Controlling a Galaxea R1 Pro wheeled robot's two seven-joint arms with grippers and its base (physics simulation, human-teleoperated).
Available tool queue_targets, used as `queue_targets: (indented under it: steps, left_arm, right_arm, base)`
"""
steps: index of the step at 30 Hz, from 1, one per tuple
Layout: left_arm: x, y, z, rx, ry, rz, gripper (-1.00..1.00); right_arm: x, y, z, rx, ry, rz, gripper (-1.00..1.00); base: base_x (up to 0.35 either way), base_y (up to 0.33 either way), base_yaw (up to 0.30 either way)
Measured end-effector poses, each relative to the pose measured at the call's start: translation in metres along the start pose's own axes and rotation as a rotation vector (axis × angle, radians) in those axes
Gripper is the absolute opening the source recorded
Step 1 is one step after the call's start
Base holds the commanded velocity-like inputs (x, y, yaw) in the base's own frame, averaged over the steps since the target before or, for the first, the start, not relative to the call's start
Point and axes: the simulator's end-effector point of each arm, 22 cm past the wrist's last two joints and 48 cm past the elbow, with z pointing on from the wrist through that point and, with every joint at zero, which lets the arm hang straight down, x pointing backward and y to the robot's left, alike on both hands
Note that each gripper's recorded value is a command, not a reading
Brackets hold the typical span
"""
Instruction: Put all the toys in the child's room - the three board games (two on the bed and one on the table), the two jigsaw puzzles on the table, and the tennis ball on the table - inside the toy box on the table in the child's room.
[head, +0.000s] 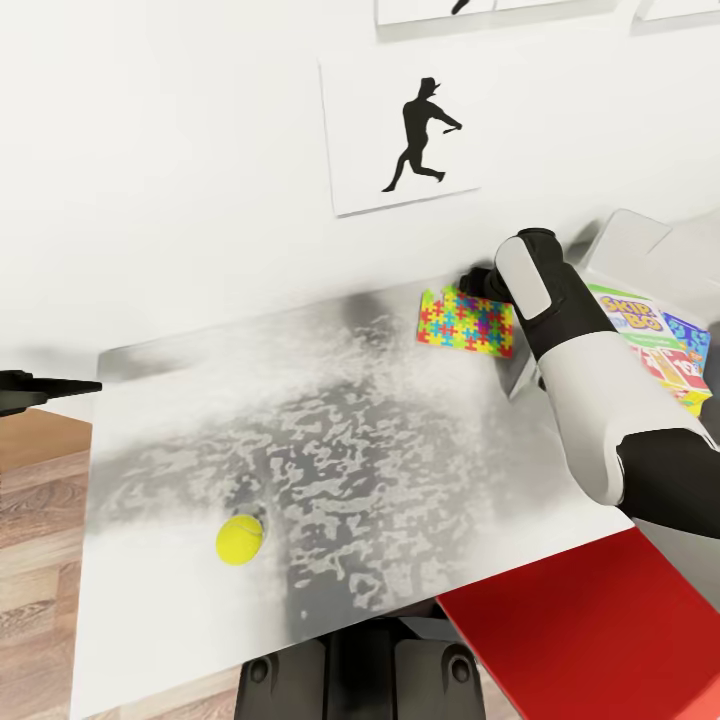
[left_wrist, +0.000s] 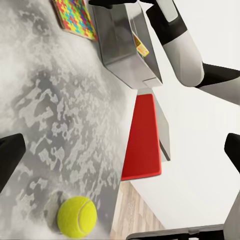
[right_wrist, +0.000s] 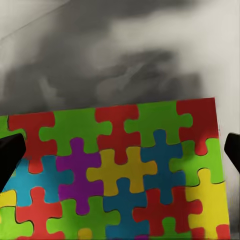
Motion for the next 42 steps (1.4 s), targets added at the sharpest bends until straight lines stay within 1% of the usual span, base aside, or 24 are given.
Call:
queue_targets:
  steps: [31, 42]
  left_arm:
    - [0.0003, 0.0006, 0.0003, -0.001, 0.0, -0.001, 1.0]
    - [0.0002, 0.0007, 0.0003, -0.001, 0.0, -0.001, 1.0]
  right_arm:
    - [-0.0005, -0.0014, -0.0002, 0.003, -0.001, -0.002, 1.0]
    - [0.0, 0.0008, 0.0004, -0.007, 0.0, 0.008, 1.0]
  base:
    - [0.0, 0.075, 0.0]
    - [-0.013, 0.012, 0.0]
